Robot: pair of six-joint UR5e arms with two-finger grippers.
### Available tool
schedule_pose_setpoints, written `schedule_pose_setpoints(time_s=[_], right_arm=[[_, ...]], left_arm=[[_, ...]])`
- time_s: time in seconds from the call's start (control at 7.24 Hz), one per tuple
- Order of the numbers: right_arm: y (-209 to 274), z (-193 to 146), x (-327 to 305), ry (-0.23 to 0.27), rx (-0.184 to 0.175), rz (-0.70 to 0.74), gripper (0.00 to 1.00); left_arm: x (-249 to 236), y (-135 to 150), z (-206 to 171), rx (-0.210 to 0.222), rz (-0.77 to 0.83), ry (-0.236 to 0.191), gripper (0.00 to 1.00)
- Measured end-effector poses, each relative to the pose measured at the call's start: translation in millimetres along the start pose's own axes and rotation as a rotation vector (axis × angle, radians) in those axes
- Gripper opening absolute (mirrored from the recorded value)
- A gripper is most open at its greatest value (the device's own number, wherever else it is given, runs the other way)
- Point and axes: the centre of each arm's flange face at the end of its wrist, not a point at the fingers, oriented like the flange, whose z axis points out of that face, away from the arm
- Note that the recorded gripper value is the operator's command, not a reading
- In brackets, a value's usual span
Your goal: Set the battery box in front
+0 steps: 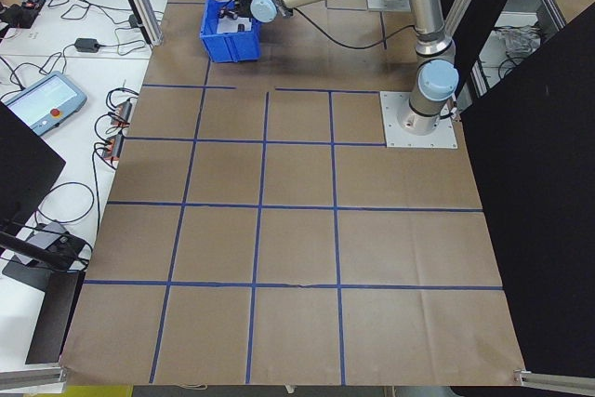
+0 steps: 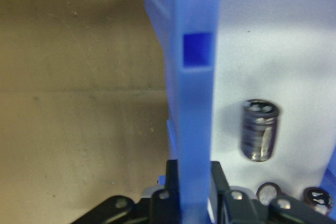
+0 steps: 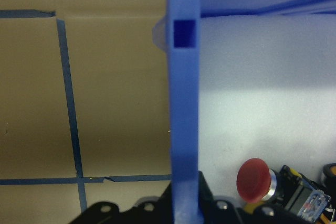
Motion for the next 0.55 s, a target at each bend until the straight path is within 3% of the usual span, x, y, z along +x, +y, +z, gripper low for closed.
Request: schedule_pose_setpoints(time_s=[0.55], right_arm=[[-8.1,0.9,-25.0,0.002,0.002,0.009,0.0]], left_arm=[[-11.5,0.3,-68.4,-0.01,0.016,0.055,0.69]])
